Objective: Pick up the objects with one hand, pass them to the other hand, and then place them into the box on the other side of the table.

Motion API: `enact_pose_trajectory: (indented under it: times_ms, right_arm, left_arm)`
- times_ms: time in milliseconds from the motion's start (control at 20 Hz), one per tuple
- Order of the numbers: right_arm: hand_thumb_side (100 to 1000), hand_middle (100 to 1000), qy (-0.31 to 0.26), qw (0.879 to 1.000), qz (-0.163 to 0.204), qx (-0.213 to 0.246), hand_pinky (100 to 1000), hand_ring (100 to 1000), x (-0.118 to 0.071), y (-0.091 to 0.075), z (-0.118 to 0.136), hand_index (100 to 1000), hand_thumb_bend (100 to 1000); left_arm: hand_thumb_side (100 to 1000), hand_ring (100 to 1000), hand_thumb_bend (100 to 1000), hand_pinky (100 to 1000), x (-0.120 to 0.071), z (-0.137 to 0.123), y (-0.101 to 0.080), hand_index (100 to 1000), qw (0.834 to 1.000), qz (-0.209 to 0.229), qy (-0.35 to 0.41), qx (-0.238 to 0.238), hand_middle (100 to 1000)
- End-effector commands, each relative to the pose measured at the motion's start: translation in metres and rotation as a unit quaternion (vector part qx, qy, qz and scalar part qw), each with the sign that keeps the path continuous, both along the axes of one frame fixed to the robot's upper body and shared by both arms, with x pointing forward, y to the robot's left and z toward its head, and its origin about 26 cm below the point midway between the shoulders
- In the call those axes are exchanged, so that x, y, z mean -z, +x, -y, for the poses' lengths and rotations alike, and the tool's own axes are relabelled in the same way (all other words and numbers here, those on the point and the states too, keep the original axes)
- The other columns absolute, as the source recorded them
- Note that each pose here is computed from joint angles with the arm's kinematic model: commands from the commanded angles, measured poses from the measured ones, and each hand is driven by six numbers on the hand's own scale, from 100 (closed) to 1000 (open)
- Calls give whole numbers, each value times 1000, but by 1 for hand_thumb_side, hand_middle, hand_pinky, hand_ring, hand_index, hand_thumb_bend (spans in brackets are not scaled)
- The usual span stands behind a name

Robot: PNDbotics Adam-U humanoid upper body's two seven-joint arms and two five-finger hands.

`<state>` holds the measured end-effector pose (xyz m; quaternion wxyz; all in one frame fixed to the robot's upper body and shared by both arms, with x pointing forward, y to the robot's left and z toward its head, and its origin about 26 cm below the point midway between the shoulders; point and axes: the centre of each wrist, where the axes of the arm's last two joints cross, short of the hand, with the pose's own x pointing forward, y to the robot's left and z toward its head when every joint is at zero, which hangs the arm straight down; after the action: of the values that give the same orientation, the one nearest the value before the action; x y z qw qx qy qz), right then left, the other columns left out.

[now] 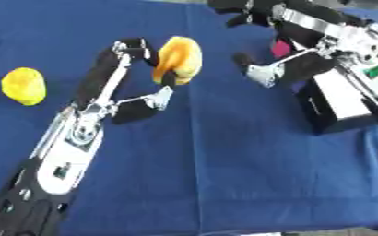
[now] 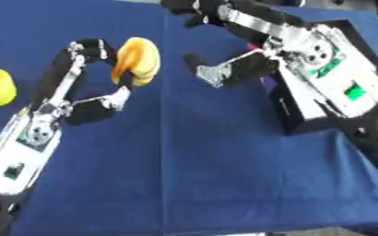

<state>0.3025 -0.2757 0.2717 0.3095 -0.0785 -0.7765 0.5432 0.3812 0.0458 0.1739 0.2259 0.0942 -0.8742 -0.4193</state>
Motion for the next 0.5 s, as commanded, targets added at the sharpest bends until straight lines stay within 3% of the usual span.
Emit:
enact_pose_trajectory:
  times_ms: [50, 500]
  right_arm:
    - [200, 962, -18, 1000, 12, 8, 913, 1000, -11, -4, 1, 1000, 100]
    - [217, 949, -56, 998, -10, -12, 930, 1000, -12, -3, -2, 1000, 100]
  left_arm:
    - [396, 577, 100, 765, -13, 8, -5, 445, 1000, 27, -8, 13, 524]
    - [376, 577, 100, 763, -14, 13, -5, 444, 999, 43, -6, 16, 522]
